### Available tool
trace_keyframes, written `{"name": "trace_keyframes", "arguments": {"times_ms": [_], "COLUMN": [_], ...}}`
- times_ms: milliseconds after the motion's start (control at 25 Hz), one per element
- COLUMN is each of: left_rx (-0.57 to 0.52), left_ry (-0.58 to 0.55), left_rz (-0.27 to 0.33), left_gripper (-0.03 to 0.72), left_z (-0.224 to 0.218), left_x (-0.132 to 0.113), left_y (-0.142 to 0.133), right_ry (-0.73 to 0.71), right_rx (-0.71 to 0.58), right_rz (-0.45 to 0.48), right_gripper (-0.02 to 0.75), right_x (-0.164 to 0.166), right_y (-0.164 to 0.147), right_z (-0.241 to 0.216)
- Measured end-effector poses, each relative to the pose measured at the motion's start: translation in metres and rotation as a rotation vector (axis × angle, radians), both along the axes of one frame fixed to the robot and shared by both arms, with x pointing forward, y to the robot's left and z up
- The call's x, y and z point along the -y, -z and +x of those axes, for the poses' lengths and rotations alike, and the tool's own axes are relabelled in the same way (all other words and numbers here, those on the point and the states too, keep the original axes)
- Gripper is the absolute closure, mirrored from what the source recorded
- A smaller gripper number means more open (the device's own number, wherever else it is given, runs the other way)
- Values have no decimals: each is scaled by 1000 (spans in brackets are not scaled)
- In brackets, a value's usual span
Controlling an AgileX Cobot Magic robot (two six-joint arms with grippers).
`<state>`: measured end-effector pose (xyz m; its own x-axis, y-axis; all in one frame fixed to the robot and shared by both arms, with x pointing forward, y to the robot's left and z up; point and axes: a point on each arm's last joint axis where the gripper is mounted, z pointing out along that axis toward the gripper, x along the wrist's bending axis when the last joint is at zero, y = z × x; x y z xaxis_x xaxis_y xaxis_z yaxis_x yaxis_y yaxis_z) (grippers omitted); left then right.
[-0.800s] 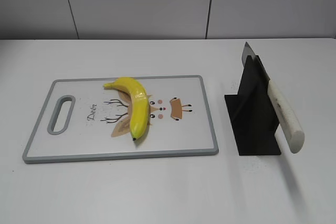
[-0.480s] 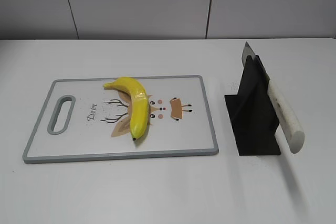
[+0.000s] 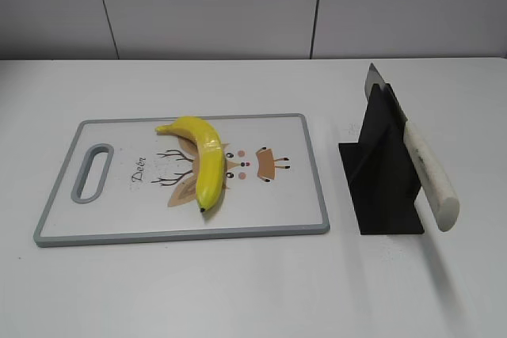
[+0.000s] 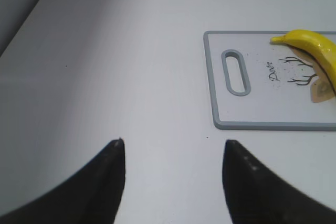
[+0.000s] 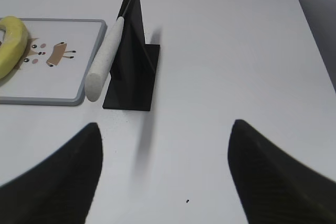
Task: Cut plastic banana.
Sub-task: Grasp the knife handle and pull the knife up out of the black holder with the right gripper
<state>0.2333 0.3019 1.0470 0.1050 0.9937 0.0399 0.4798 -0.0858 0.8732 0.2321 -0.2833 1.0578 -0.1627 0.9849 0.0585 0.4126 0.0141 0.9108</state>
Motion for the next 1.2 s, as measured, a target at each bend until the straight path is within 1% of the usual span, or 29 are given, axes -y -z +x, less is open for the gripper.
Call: {"name": "trace_keyframes", "arguments": {"times_ms": [640,880,1040,1200], "left_rx": [0,0,0,0], "left_ry": [0,0,0,0], "left_rz": [0,0,0,0], "left_gripper": [136,136,136,136], "left_z": [0,0,0,0], "left_x": [0,0,0,0], "left_y": [0,0,0,0], "right_ry": [-2,-28,-45,-44], "right_rx": [0,-1,-76,-157], "right_rz": [3,42,59,60], "right_gripper": [169,169,169,169], "right_x": [0,-4,-6,-6], "right_y": [0,-1,-4,-15], "right_z": [0,-1,7,23]}}
